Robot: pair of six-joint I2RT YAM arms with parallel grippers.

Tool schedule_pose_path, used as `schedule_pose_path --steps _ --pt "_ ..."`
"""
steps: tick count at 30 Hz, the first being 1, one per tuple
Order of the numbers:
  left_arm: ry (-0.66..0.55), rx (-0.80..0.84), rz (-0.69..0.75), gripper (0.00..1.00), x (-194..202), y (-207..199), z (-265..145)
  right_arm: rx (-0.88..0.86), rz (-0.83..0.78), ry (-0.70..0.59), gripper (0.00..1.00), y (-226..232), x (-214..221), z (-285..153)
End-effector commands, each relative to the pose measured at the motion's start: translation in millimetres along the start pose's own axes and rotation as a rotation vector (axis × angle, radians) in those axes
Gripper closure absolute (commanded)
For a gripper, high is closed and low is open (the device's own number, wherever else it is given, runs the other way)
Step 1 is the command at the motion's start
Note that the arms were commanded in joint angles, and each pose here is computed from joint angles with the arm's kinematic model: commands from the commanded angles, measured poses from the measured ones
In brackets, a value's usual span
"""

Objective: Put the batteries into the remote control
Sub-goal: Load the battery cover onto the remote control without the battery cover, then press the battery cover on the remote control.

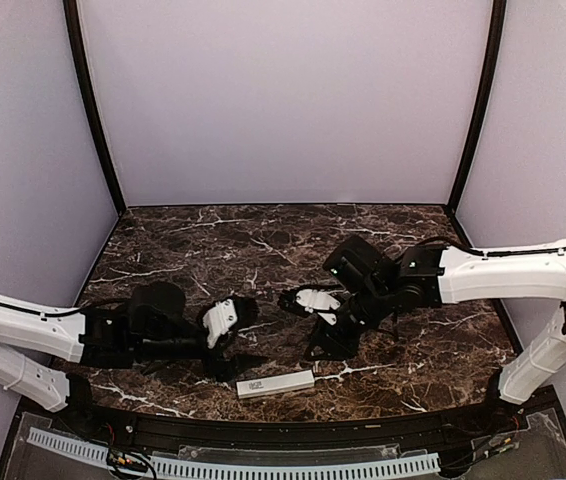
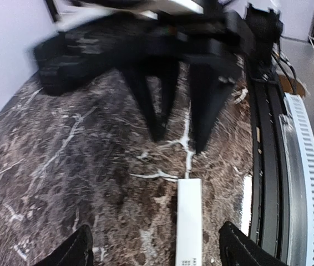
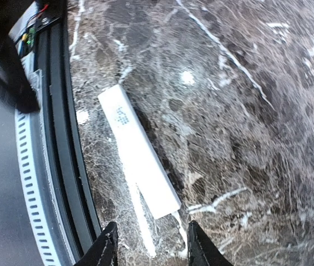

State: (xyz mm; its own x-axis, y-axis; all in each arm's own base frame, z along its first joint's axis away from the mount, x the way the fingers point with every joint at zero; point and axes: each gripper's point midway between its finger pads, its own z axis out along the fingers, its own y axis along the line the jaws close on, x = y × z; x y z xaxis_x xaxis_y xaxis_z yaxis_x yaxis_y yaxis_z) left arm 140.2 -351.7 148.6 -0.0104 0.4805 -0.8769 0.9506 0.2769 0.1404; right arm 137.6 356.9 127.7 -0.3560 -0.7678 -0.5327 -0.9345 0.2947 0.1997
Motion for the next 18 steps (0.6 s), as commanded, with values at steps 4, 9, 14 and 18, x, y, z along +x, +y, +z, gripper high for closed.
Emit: schedule_pose_path --steps 4,9,14,18 --pt "-0.011 -0.408 -0.377 0.21 34 77 -62 -0.162 -0.471 -0.117 0.68 39 -16 26" --pt "0.006 -0.498 -0.430 0.19 53 88 -75 -0.121 -0.454 -0.019 0.94 27 -12 52" --pt "0.054 -0.498 -0.429 0.18 62 88 -67 -0.158 -0.397 0.066 1.00 28 -3 60" --pt "0.088 -0.491 -0.414 0.18 66 87 -58 -0.146 -0.352 0.079 1.00 26 -2 61"
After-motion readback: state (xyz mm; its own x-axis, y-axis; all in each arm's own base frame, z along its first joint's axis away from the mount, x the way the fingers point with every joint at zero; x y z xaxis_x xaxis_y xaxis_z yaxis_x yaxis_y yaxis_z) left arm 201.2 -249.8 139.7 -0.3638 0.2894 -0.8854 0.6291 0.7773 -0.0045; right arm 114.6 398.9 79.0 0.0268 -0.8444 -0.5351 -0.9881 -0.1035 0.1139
